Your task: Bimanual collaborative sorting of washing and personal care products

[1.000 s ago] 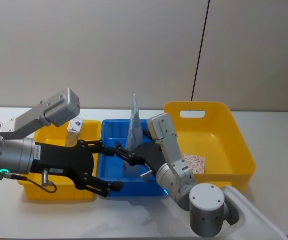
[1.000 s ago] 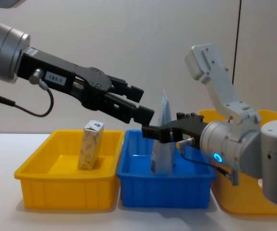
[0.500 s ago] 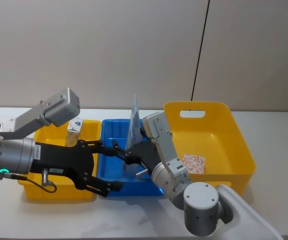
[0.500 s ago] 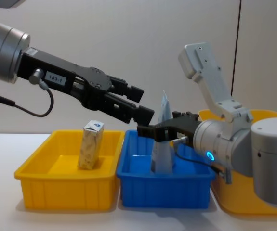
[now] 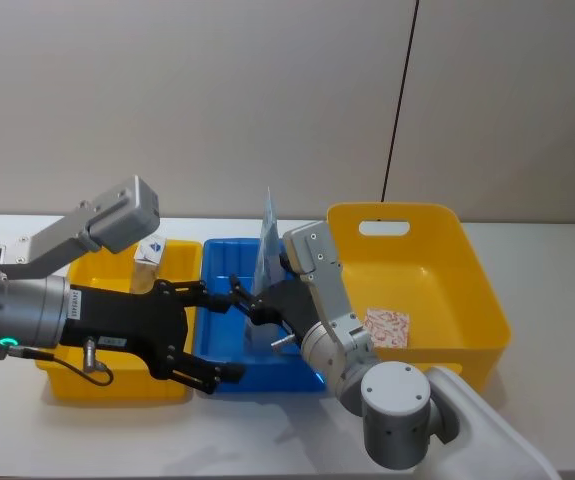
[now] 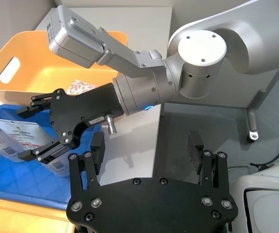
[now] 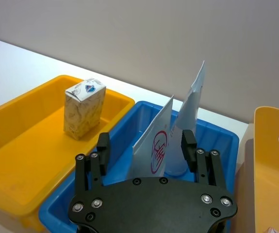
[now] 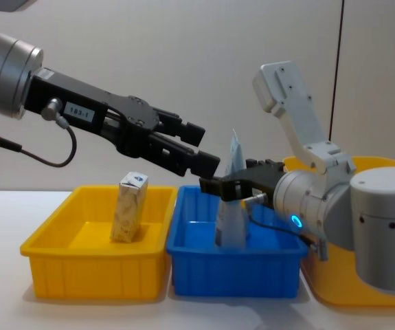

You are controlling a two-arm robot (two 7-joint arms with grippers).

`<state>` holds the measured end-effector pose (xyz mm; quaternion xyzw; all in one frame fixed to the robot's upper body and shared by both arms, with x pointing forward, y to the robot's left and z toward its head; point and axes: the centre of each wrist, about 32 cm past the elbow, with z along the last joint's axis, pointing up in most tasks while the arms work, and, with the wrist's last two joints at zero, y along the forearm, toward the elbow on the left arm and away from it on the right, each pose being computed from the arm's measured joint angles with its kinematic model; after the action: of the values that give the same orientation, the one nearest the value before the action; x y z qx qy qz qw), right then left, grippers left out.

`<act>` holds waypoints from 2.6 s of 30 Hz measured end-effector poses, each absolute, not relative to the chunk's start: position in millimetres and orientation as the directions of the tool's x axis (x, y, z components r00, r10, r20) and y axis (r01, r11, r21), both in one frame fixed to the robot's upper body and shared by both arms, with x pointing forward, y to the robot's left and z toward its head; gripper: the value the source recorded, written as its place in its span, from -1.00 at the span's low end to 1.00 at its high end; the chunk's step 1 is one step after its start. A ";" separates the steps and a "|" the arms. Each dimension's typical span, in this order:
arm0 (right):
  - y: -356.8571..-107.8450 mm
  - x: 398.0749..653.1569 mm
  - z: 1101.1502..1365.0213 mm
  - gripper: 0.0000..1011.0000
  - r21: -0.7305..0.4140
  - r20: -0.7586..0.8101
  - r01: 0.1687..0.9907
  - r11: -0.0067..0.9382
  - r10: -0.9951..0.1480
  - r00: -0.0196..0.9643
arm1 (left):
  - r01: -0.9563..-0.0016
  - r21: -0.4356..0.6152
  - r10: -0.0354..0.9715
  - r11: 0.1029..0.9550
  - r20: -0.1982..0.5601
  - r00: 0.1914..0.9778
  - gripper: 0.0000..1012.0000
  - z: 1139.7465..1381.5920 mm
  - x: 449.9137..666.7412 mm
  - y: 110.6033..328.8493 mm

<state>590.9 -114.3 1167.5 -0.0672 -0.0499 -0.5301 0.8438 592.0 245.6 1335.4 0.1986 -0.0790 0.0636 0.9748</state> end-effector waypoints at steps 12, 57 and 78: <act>-113.9 591.5 1168.4 0.10 -0.059 0.154 0.907 0.417 -0.894 0.421 | -0.155 0.377 0.093 0.913 0.179 0.979 0.98 1335.4 592.0 245.6; -136.9 568.4 1218.4 -1.00 0.066 0.102 0.912 0.404 -0.912 0.396 | -0.155 0.377 0.093 0.913 0.179 0.979 0.98 1335.4 591.9 245.6; -166.6 555.7 1267.7 -1.00 0.219 0.091 0.907 0.360 -0.933 0.348 | -0.155 0.377 0.093 0.913 0.179 0.979 0.98 1335.3 592.0 245.6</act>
<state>555.7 -166.6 1267.7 0.0651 -0.1004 -0.5621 0.8183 592.0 245.6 1335.3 0.1986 -0.0790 0.0637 0.9748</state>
